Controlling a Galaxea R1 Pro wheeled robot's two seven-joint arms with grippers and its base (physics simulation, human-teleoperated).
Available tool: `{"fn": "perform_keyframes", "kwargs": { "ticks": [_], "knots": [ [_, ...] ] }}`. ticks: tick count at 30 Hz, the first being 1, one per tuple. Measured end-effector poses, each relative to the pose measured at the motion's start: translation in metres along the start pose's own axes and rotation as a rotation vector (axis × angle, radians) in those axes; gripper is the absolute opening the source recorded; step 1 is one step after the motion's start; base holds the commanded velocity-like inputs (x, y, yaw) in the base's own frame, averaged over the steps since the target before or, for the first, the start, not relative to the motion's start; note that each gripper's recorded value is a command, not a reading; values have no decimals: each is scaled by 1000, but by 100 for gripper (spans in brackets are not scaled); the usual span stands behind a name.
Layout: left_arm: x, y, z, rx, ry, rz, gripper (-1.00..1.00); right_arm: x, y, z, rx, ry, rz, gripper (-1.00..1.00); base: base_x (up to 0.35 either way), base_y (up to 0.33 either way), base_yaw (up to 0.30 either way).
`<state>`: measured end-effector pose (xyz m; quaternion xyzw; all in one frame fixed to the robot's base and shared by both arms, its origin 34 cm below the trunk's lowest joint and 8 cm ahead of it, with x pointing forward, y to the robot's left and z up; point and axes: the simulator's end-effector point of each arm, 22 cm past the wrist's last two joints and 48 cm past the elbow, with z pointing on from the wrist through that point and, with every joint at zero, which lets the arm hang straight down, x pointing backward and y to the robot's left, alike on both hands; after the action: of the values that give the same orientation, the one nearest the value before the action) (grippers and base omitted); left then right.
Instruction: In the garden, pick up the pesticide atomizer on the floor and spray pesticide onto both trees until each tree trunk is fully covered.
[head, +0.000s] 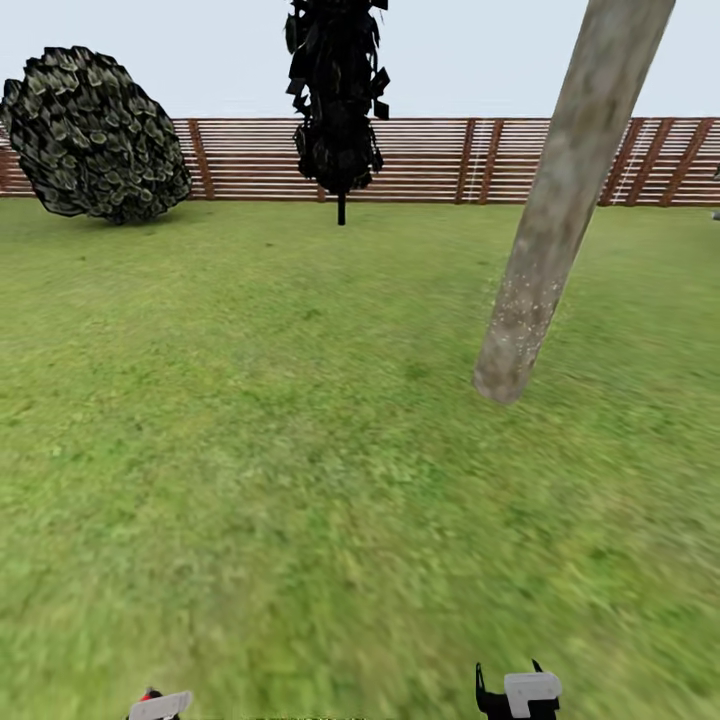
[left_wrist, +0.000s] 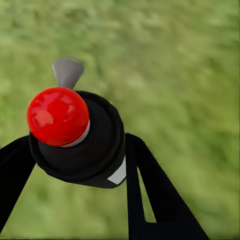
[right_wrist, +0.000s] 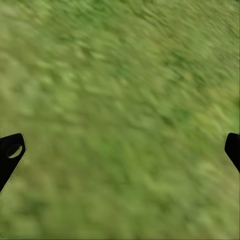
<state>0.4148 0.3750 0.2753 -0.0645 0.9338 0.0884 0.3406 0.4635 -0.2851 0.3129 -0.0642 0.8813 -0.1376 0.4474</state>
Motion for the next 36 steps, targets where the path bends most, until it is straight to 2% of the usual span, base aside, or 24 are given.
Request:
{"fn": "perform_keyframes", "kwargs": {
  "ticks": [20, 36],
  "knots": [
    [1, -1, 0, 1, 3, 1, -100, 4, 2, -2, -5, 11, 0, 100, -5, 0, 275],
    [1, -1, 0, 1, 3, -1, -100, 4, 2, -2, -5, 11, 0, 100, -292, 154, 279]
  ]
}}
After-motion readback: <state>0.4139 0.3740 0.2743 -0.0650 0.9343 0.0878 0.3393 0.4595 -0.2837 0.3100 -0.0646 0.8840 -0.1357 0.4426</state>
